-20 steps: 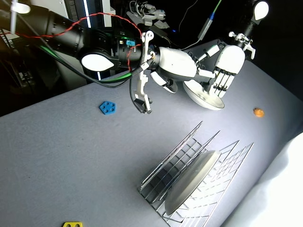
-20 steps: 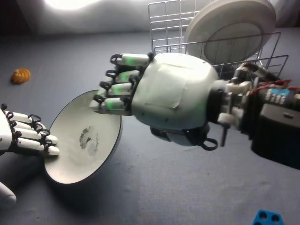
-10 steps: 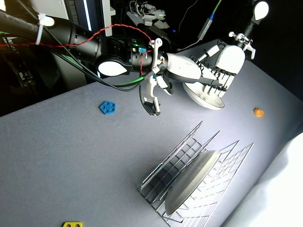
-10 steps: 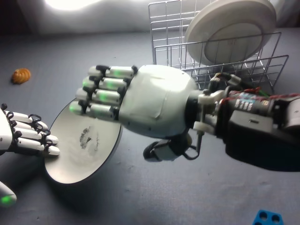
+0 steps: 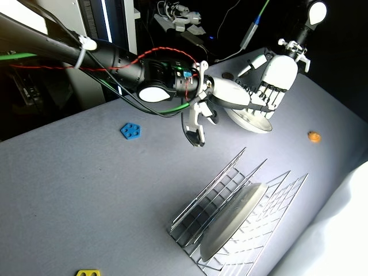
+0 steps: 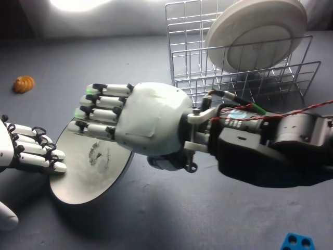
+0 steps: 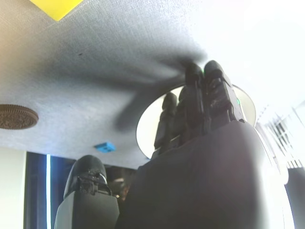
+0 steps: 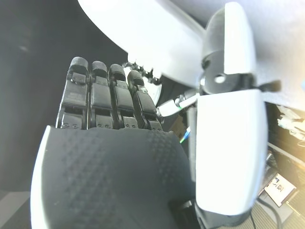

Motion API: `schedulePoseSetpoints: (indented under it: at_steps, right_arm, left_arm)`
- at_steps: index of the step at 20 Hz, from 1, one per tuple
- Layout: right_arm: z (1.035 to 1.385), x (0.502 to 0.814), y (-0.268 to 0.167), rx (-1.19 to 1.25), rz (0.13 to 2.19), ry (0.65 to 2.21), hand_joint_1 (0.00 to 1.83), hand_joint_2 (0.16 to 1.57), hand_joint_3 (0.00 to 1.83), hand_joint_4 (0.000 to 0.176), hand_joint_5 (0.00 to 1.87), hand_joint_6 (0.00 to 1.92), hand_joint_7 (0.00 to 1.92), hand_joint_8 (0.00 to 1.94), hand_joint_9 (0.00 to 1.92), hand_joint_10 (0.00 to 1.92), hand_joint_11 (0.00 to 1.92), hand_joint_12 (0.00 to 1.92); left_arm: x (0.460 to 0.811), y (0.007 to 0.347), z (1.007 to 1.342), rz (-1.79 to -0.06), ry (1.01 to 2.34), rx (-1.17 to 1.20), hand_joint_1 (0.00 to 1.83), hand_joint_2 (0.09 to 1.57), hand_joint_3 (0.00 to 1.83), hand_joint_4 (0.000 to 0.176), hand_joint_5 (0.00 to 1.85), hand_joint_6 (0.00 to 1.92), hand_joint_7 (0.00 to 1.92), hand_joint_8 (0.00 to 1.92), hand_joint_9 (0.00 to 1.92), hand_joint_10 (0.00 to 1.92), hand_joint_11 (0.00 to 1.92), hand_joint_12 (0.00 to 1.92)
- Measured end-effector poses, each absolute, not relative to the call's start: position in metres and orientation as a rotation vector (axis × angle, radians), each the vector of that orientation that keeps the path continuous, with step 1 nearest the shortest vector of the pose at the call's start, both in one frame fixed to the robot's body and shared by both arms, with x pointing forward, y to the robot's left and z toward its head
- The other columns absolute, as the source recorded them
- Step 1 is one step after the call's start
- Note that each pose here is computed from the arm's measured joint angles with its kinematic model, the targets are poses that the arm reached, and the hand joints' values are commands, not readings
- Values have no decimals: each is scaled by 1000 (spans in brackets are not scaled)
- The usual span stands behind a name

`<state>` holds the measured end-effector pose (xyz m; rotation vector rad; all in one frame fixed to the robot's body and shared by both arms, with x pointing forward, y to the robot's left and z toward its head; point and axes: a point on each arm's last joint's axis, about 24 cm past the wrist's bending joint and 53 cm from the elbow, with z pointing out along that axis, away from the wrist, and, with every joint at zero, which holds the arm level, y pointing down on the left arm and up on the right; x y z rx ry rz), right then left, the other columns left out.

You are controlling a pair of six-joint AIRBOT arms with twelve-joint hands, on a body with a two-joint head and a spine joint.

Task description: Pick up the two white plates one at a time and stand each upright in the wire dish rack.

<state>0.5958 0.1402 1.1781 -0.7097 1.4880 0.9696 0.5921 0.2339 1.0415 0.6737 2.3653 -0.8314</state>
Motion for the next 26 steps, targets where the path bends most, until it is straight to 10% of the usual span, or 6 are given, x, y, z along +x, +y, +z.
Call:
schedulePoseSetpoints:
  at_steps: [4,14,15,20,21,26]
  right_arm:
    - [1170,592,154,-736,972,1469,1239,1020,1,0,0,0,0,0,0,0,27,14]
    - [1163,592,167,-733,981,1457,1307,1025,0,0,190,27,220,25,200,51,0,885]
    - [1165,592,167,-728,986,1452,1369,1042,6,0,476,74,476,39,433,91,0,1224]
    - [1167,593,167,-719,989,1444,1273,1093,3,0,861,73,877,43,796,146,293,1296]
    - [1166,593,166,-713,990,1440,1341,1117,9,0,927,1054,991,861,873,989,615,1212]
    - [1175,594,163,-690,998,1410,1378,1093,0,0,1002,983,1046,799,922,1149,763,1251]
  left_arm:
    - [593,234,1042,-832,2365,673,0,1067,0,0,147,0,130,1,96,0,0,170]
    - [593,234,1042,-833,2363,677,0,1067,1,0,113,4,97,3,67,3,0,90]
    - [593,234,1042,-833,2363,677,0,1070,0,0,127,0,107,0,70,0,0,118]
    - [593,234,1042,-831,2362,681,0,1068,0,0,153,0,140,0,106,1,0,211]
    - [593,234,1042,-831,2362,680,0,1065,0,0,153,0,121,3,84,3,0,195]
    - [593,234,1042,-831,2363,678,0,1068,0,0,162,2,141,3,102,3,0,185]
